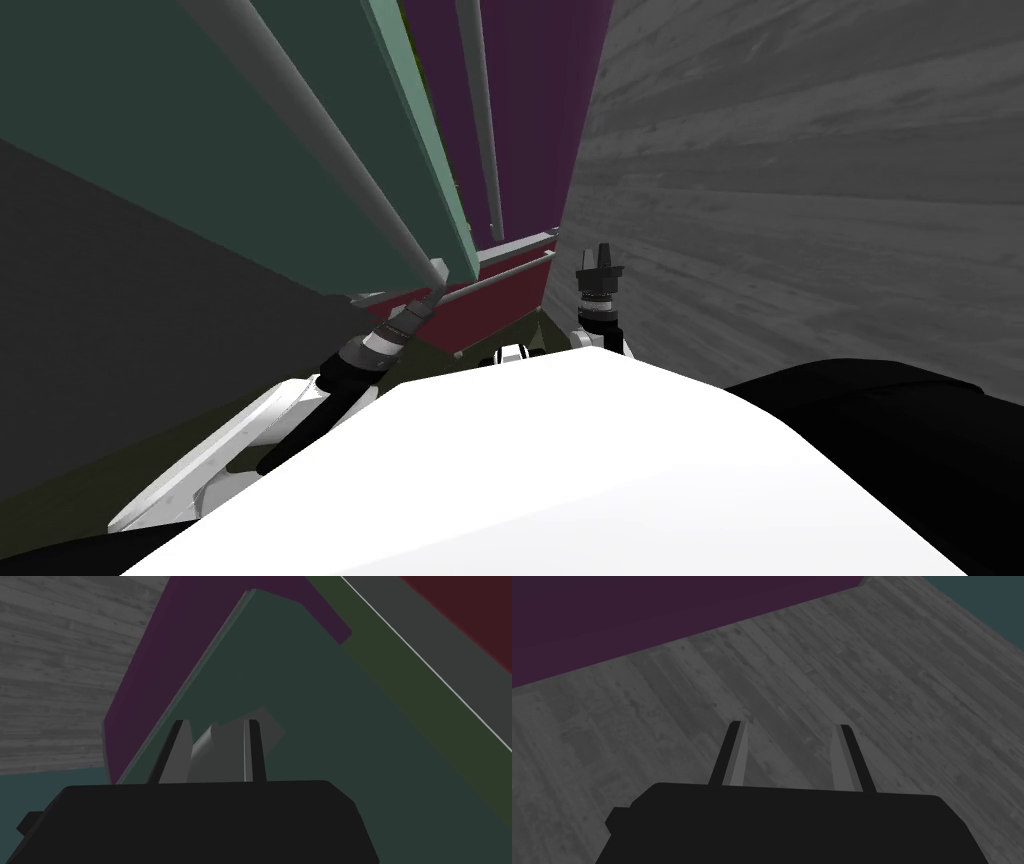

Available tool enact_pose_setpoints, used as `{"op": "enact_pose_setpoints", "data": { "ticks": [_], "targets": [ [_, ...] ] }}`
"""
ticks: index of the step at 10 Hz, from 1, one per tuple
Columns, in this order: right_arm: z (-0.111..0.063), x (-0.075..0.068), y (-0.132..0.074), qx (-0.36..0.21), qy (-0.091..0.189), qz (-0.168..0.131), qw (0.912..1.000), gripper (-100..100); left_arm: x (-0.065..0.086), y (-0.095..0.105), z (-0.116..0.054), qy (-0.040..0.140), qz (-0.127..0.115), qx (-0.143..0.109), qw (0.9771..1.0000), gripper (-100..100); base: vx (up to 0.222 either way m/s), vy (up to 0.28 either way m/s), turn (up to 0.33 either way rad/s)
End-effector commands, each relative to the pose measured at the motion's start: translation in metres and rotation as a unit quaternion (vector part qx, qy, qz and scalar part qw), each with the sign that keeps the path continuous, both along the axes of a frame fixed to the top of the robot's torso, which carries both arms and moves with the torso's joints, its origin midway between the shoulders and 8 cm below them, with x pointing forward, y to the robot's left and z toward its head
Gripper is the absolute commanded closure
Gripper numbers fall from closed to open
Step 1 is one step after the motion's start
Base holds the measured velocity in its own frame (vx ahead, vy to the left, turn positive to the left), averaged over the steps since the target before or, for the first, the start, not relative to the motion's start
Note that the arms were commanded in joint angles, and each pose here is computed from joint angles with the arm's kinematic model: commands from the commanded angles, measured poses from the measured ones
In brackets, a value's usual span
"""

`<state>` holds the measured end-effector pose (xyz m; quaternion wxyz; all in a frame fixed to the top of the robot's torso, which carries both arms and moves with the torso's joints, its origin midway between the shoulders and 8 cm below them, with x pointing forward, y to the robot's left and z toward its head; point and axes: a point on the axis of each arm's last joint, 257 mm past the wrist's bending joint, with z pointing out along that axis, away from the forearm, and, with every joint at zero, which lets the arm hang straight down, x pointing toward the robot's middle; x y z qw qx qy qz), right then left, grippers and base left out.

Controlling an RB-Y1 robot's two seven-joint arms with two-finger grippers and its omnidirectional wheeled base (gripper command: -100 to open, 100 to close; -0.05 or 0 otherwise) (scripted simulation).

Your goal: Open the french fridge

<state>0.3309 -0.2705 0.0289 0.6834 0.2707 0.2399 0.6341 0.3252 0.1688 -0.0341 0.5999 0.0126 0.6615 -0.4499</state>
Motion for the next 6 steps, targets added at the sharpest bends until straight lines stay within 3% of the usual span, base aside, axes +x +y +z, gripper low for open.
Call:
{"op": "enact_pose_setpoints", "data": {
  "ticks": [1, 6],
  "targets": [
    [0.0, 0.0, 0.0, 0.0, 0.0, 0.0, 1.0, 0, -0.011, -0.015, 0.004, -0.005, -0.035, 0.0, 0.9994, 100, -0.152, 0.224, -0.106],
    [0.0, 0.0, 0.0, 0.0, 0.0, 0.0, 1.0, 0, -0.039, -0.043, 0.006, -0.006, -0.109, -0.001, 0.994, 100, -0.136, 0.205, -0.094]
  ]
}}
